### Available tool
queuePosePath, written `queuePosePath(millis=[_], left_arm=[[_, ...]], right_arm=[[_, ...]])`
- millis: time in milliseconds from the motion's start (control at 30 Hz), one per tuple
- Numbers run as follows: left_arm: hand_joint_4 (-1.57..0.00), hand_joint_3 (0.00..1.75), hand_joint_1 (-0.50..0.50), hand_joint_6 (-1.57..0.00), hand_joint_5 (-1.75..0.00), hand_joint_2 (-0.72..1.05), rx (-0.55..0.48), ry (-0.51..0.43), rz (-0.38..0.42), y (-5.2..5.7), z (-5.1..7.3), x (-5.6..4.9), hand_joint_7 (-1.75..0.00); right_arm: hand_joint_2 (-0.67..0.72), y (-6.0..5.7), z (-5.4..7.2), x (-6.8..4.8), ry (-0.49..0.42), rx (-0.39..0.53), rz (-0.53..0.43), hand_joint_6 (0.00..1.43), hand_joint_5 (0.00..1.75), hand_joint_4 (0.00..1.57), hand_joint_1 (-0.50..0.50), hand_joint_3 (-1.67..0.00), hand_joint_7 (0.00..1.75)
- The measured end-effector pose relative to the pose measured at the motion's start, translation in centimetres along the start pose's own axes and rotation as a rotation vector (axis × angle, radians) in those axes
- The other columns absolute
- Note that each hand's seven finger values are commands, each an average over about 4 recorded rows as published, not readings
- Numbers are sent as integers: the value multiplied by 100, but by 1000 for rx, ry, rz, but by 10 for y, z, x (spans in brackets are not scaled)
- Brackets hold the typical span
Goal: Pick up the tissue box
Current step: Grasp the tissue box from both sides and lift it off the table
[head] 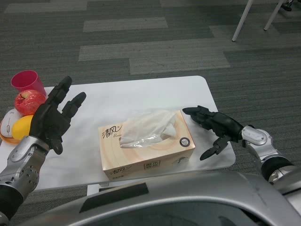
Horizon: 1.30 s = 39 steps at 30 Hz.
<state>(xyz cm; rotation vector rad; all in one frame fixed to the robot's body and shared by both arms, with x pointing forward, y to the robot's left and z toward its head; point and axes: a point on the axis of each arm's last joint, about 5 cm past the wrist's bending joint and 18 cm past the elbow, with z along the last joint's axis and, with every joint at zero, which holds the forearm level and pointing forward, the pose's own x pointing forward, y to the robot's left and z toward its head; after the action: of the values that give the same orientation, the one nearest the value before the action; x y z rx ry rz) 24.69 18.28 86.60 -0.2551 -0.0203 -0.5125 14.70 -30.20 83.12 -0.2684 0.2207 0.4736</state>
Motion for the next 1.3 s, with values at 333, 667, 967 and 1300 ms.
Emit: queuePosePath(millis=[333, 667, 967, 1300], left_arm=[[0, 0, 50, 0, -41, -61, 17, 13, -14, -1, -1, 0, -14], [0, 0, 50, 0, -41, -55, 47, 47, -36, -2, -2, 0, -14], [0, 0, 50, 0, -41, -55, 46, 71, -50, -5, -6, 0, -14], [0, 0, 50, 0, -41, -55, 17, 83, -66, -14, -14, 4, -14]], right_arm=[[-16, 14, -1, 12, -25, 10, 46, 0, 0, 0, -44, -16, 35], [-16, 24, -1, 19, -40, 15, 40, 0, 0, 0, -43, -16, 35], [-16, 40, -5, 29, -70, 68, -26, 0, 2, 0, -45, -22, 28], [-16, 51, -6, 36, -80, 91, -86, 0, 0, 0, -46, -24, 28]])
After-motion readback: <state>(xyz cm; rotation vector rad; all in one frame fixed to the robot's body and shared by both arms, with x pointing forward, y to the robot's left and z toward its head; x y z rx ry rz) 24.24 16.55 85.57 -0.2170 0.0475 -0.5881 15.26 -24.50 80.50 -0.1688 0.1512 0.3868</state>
